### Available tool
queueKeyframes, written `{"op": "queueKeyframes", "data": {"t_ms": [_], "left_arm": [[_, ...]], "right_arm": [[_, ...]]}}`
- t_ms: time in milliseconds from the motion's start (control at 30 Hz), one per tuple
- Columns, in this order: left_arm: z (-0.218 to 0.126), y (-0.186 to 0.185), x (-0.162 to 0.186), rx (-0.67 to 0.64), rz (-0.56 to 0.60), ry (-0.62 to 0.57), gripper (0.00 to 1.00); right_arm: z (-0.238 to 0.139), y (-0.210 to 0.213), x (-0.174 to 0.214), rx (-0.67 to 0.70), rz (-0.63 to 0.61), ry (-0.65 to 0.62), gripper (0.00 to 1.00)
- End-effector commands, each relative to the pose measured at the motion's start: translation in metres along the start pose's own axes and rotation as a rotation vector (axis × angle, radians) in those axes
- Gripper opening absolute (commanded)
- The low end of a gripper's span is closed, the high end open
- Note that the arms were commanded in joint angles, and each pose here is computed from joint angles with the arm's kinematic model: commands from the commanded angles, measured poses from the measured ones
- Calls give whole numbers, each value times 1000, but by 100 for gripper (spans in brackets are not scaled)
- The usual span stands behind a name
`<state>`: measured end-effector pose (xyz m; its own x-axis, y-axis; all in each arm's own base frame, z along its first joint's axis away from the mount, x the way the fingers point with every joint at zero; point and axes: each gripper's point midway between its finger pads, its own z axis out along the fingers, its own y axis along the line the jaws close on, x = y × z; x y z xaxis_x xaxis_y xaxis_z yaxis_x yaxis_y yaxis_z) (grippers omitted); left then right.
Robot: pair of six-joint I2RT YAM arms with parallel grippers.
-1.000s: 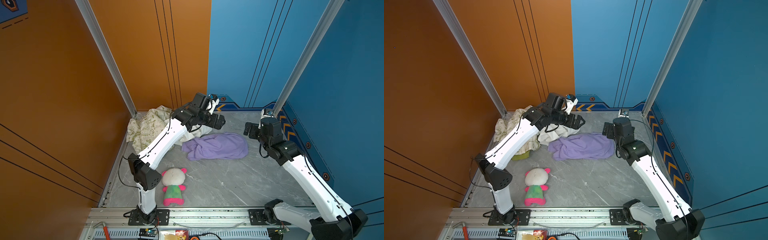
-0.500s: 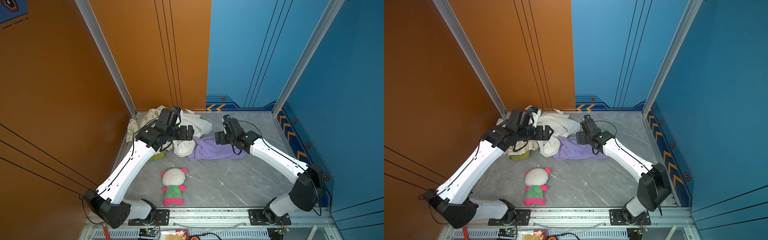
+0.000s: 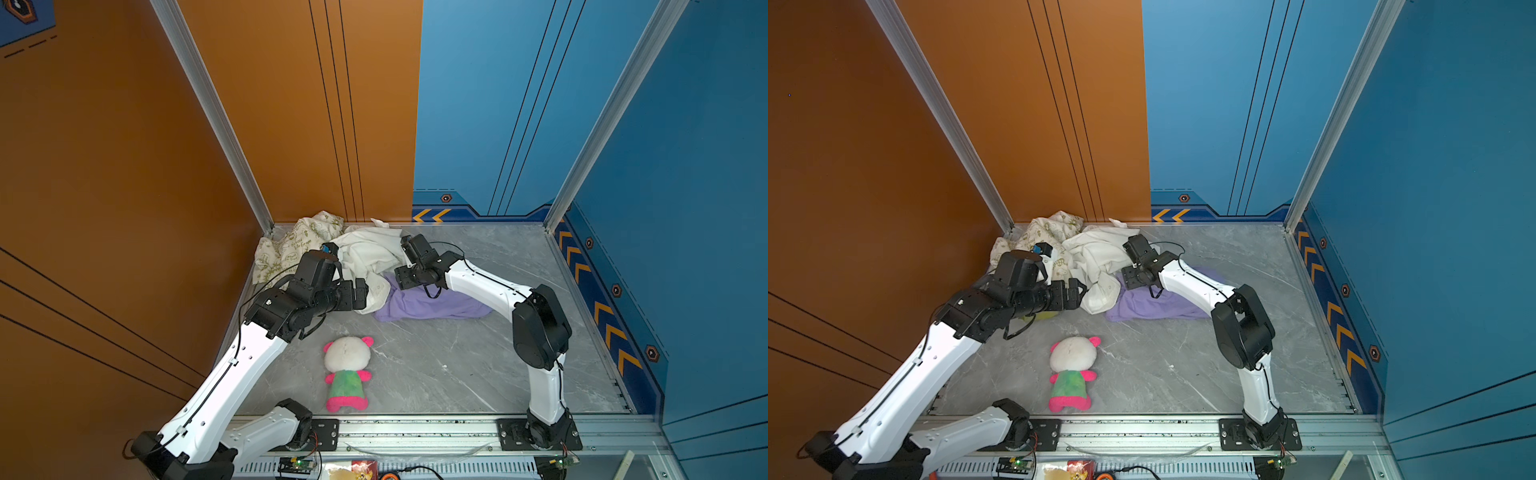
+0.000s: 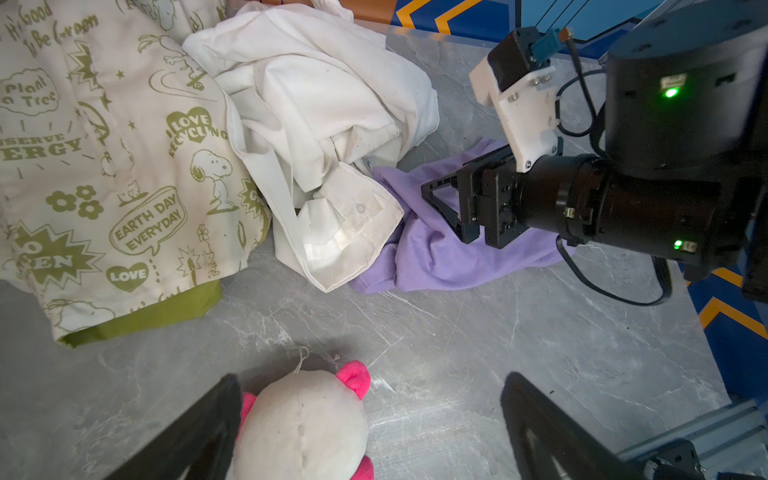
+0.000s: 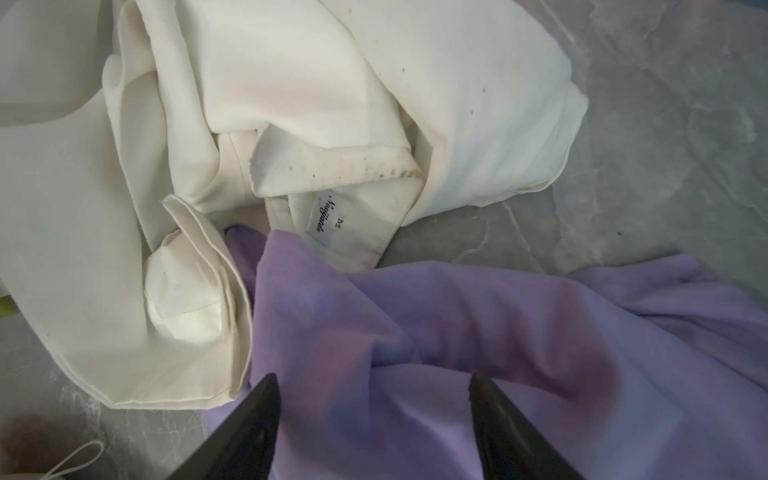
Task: Pick out a specific cloth from the pile
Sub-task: 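Grasp the edge of the purple cloth with the right gripper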
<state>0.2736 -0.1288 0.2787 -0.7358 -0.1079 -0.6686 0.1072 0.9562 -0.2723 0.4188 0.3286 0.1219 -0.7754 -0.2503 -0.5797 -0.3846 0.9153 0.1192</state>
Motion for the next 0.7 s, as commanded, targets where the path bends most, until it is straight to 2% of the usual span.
{"op": "queueKeyframes", "data": {"t_ms": [0, 67, 167, 233, 300, 400, 433, 467, 667], "left_arm": [[-2, 4, -25, -30, -13, -107, 98], [-1, 4, -30, -22, -38, -134, 98], [2, 2, -31, -8, -53, -147, 98], [4, 1, -33, -5, -57, -151, 98], [5, 1, -35, -3, -58, -154, 98], [6, -2, -40, 7, -53, -169, 98], [6, -4, -43, 13, -48, -177, 98], [6, -5, -46, 15, -43, -186, 98], [3, -8, -61, 19, -22, -231, 98]], "right_arm": [[5, 13, 7, -56, 24, 60, 63], [21, 14, 21, -61, 35, 115, 51], [25, 17, 28, -75, 51, 140, 37], [24, 18, 26, -78, 54, 138, 24], [18, 18, 20, -76, 52, 119, 18], [6, 14, 7, -64, 46, 76, 3], [6, 10, 3, -53, 47, 66, 2], [-12, 7, -12, -53, 50, 20, 1], [-60, -14, -64, -21, 53, -135, 0]]}}
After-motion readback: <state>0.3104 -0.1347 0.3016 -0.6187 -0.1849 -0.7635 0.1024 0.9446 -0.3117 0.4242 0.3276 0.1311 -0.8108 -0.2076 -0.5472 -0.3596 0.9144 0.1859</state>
